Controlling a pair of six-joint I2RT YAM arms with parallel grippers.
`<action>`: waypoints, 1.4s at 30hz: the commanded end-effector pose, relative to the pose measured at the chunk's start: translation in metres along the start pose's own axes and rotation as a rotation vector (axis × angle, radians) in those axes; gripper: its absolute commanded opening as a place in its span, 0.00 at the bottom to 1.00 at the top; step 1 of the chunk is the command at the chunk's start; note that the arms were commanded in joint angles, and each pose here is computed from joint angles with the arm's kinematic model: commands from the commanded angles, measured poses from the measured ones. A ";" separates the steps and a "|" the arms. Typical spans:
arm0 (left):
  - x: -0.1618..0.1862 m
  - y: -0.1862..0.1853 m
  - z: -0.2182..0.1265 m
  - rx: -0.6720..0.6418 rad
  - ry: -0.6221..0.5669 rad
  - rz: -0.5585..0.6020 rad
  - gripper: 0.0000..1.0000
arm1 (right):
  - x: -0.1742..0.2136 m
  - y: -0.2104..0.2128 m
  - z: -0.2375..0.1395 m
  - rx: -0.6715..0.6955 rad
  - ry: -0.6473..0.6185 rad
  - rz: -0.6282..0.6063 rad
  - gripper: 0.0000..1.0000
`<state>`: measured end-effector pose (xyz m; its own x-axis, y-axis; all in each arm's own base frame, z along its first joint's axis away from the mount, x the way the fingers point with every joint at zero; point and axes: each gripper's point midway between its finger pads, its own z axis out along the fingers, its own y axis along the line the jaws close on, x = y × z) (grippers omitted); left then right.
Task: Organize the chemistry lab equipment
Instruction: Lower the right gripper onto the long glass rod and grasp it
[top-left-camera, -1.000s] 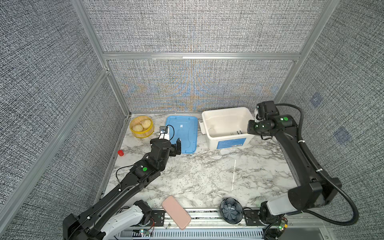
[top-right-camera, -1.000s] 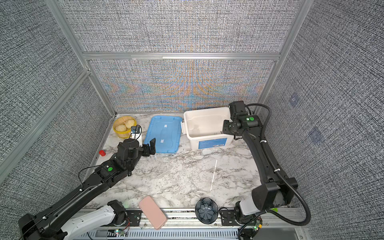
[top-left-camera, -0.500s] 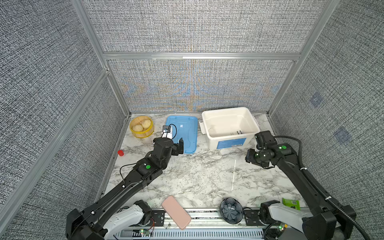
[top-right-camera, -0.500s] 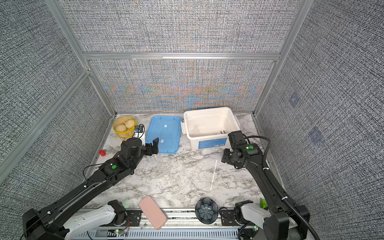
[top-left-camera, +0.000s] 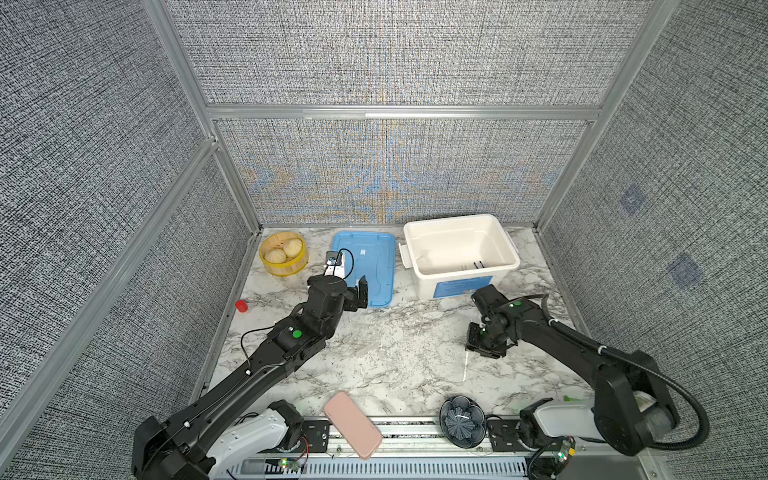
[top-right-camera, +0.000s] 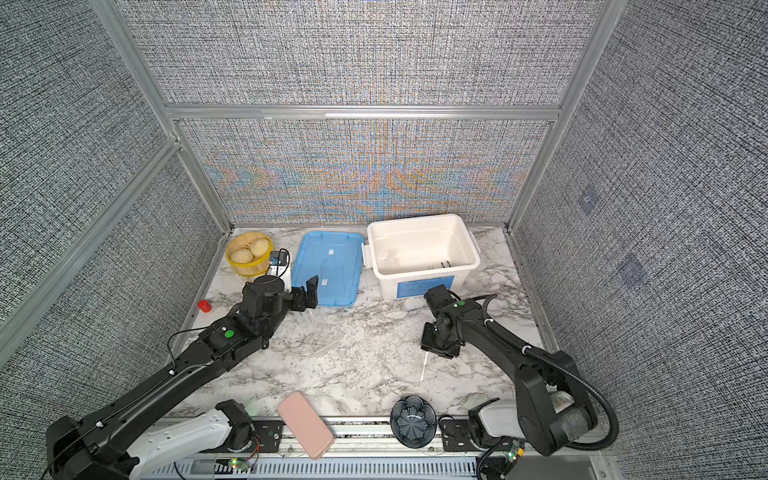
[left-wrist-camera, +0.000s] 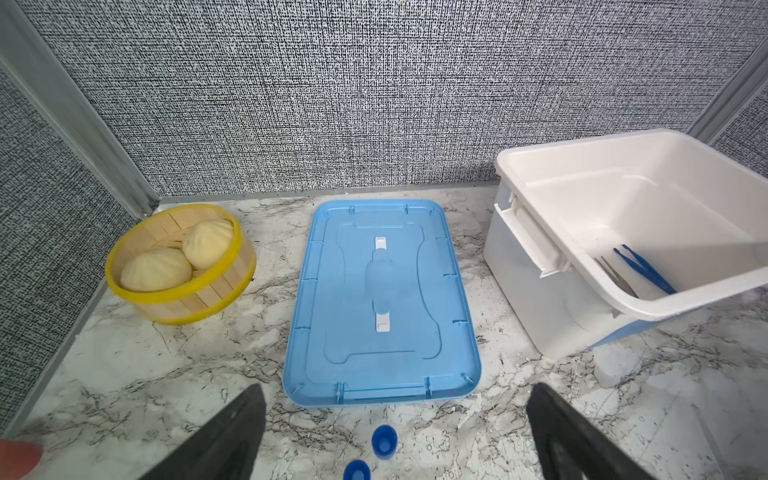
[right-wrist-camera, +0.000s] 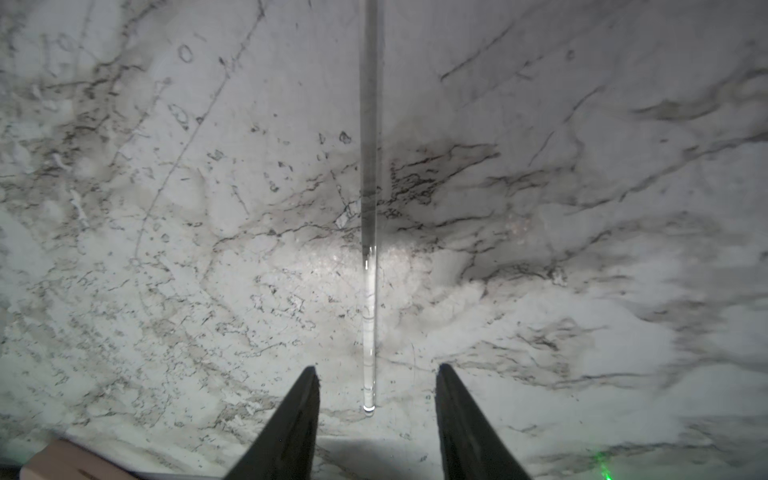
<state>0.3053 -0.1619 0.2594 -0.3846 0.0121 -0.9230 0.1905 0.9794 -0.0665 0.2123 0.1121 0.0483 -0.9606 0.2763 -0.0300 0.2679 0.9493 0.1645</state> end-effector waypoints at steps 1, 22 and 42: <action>-0.003 0.000 -0.001 0.005 -0.016 -0.022 0.99 | -0.006 0.001 0.008 0.018 -0.003 0.022 0.43; -0.001 0.004 -0.005 -0.001 -0.021 -0.022 0.99 | 0.001 -0.007 0.042 0.161 0.055 0.064 0.24; -0.009 -0.001 -0.010 0.036 -0.048 -0.045 0.99 | 0.000 0.003 0.032 0.081 -0.026 0.034 0.00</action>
<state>0.2983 -0.1605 0.2639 -0.3657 -0.0255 -0.9304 0.2064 0.9725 -0.1078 0.2130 0.1110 0.0152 -0.9436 0.3276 -0.0474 0.3263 0.9447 0.0324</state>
